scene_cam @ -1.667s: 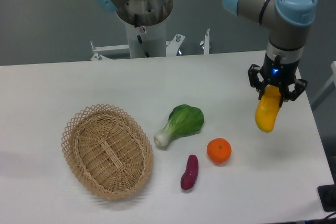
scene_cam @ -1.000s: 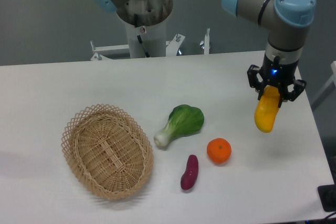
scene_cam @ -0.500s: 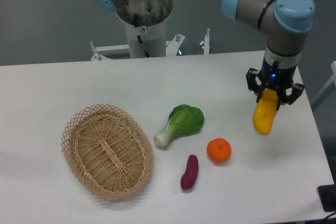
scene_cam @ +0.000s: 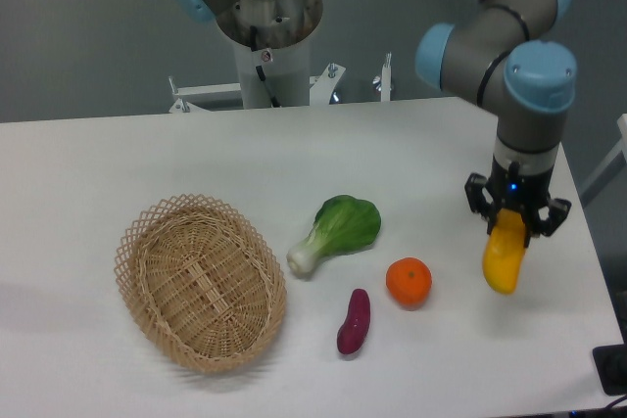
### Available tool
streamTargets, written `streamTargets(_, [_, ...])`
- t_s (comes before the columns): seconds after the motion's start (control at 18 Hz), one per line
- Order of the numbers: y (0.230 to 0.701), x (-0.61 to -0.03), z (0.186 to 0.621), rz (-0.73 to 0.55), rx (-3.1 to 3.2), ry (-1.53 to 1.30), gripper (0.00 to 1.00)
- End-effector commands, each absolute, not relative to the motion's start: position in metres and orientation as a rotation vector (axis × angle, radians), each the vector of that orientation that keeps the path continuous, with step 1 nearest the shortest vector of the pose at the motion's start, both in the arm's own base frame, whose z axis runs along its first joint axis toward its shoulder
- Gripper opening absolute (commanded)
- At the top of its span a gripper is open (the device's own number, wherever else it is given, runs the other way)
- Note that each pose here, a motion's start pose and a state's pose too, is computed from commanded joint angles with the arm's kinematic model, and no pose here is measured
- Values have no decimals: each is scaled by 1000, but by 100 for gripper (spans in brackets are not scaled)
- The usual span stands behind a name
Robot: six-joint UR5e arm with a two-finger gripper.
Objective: Place the mango on the table
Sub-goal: 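Lower the held yellow mango onto the table beside the mandarin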
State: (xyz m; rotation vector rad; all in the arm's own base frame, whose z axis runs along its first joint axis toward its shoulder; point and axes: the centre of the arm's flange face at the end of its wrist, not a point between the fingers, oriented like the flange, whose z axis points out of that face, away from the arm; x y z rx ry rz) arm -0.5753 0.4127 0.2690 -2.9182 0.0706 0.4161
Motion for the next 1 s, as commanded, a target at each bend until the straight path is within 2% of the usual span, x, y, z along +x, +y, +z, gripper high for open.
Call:
streamTargets(0.39, [447,-569,220,340,-2915,-97,54])
streamTargets(1.0, [450,-557,206,306,-2934,-79,58])
